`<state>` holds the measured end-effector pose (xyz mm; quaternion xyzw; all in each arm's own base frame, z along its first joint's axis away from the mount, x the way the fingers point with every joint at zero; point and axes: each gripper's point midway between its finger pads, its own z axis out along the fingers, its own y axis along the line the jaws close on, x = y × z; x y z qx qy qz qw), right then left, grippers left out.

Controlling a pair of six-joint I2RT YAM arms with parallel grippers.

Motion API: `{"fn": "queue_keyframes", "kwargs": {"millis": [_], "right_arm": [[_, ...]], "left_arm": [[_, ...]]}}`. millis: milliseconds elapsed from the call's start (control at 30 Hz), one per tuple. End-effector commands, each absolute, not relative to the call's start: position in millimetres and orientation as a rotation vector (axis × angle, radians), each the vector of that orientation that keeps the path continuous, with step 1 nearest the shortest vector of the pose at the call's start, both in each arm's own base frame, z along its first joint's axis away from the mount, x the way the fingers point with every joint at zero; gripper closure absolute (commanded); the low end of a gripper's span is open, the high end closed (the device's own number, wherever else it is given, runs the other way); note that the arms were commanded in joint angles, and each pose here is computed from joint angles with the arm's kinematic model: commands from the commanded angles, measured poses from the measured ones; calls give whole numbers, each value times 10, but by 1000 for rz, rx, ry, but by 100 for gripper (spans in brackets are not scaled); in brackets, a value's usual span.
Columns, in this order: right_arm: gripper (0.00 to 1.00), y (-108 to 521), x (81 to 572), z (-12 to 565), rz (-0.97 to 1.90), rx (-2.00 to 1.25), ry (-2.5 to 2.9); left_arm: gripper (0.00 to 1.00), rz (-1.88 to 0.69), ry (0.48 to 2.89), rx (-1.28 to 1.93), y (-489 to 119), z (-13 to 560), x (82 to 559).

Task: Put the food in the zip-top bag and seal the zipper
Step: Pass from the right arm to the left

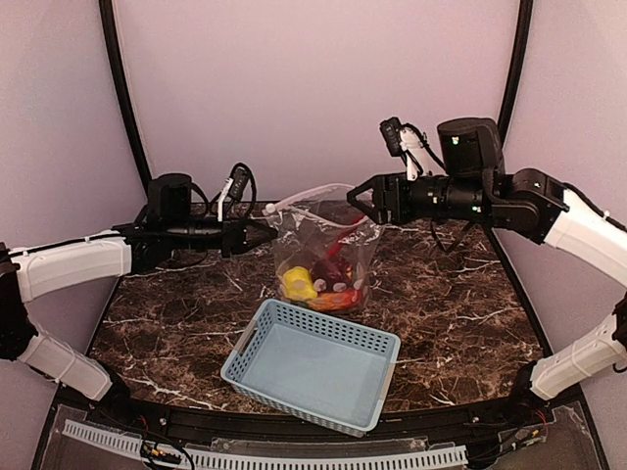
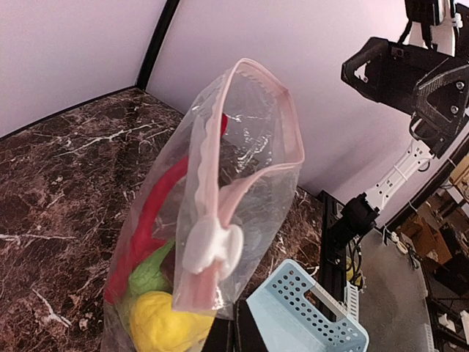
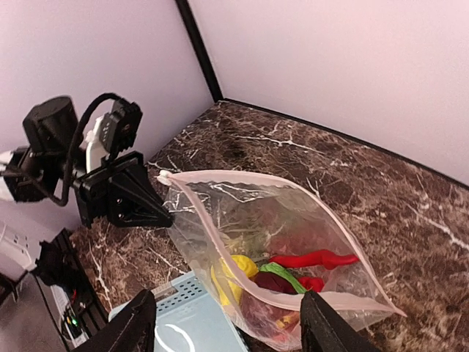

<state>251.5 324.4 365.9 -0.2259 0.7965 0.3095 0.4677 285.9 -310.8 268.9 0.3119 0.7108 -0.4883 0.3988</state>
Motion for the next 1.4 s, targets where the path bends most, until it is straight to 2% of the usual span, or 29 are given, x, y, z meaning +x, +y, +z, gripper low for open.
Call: {"fn": "queue_keyframes", "kwargs": {"millis": [0,300,667,933,1367], "right_arm": [[35,3573,2280,3848,813,-941,1752],[40,4149,2194,3932,900,-1262,1536],[46,4504,2283,3677,894,-1475,1540],[55,4569,2345,3467,872,-1515,1589],[58,4672,2469,3331,818,-1552,1594]], "left_arm": [[99,-1224,1787,995,-3093,2771,2631],[100,-1188,1719,1086,-3046,2807,2501],[99,-1215,1680,1103,-3023,2860,2396],[99,-1222,1692,1109,-3027,2825,2391],[99,-1254,1706,1119,-3054,2774,2387]]}}
